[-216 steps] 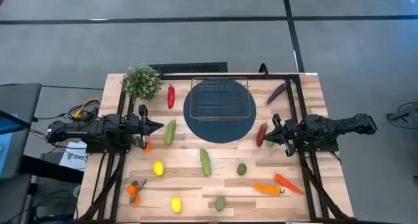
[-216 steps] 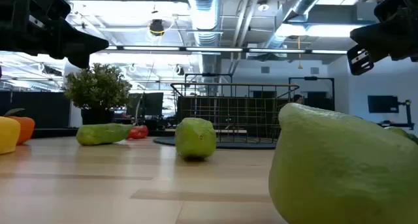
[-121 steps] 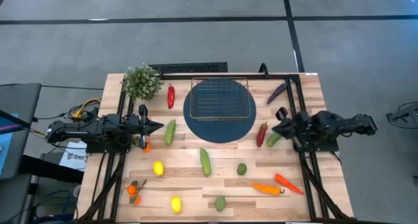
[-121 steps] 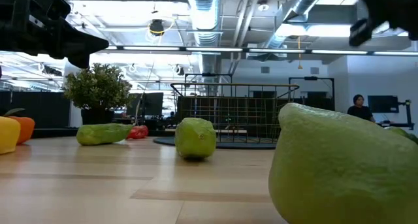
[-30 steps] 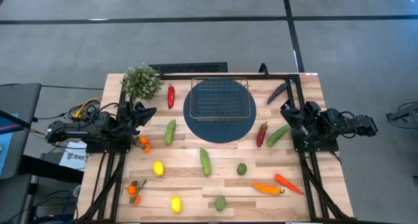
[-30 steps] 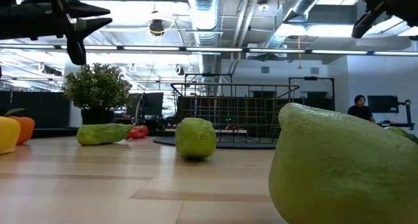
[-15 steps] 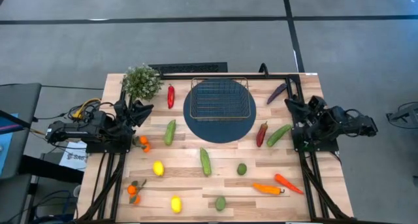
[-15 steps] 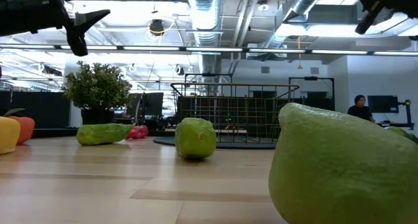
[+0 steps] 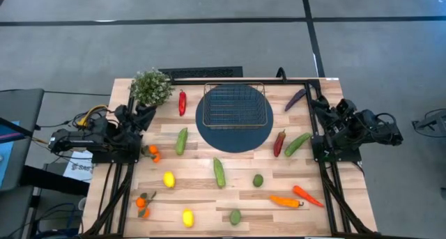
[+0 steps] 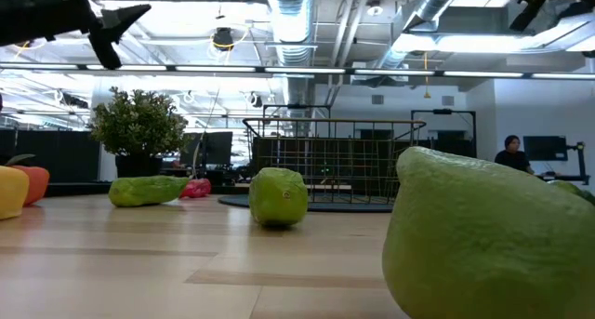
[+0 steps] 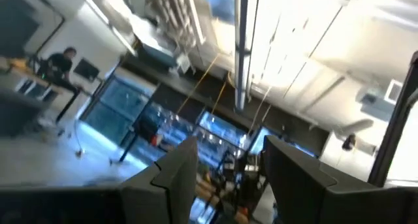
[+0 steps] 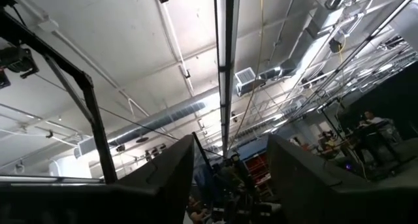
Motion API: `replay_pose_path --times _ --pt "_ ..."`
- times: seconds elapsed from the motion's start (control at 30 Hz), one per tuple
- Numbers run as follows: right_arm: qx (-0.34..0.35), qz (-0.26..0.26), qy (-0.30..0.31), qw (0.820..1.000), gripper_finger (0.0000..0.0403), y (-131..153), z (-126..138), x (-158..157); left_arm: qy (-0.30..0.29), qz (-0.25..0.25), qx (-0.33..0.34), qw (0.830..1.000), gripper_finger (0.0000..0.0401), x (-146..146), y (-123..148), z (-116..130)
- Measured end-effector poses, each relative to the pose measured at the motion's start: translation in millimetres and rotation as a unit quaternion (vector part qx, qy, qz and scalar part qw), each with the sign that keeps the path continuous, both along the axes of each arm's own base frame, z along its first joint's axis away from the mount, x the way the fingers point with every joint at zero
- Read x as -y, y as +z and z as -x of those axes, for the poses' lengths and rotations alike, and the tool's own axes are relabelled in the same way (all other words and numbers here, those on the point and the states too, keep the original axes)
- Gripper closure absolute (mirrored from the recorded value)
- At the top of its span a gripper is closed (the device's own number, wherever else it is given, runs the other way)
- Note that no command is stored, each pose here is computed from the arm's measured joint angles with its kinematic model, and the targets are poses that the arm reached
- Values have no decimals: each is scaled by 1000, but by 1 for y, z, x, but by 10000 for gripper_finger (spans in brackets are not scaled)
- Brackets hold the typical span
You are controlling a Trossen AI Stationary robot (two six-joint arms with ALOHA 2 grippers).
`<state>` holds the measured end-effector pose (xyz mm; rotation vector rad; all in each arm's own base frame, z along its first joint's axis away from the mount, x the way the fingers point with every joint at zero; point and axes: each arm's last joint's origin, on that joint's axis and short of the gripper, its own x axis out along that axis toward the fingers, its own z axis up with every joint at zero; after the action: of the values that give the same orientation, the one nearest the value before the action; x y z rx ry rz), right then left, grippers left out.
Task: Build produce basket
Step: Put the right cucumber into the wire basket
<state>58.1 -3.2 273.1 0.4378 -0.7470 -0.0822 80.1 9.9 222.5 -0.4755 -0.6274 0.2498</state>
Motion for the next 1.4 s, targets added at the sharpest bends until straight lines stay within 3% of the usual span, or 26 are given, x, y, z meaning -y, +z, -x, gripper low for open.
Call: replay_pose_path --times 0.43,0.57,0.77,1.0,1.27,1.4 --pt "4 12 -2 1000 186 19 2 0 -11 -14 -32 999 239 1 4 -1" --pt "-29 22 -2 999 186 35 -5 -1 3 -12 -112 994 239 0 10 0" --pt "-129 10 -5 992 186 63 -18 -1 14 39 -253 966 239 -1 13 10" --pt "-218 -3 -3 976 186 101 -24 -1 -14 102 -312 945 239 -1 17 21" --pt "-255 1 -4 967 186 130 -25 -2 -90 76 -310 944 239 4 40 -12" --pt "-265 2 -3 964 186 133 -26 -2 -82 72 -391 914 239 4 47 -33"
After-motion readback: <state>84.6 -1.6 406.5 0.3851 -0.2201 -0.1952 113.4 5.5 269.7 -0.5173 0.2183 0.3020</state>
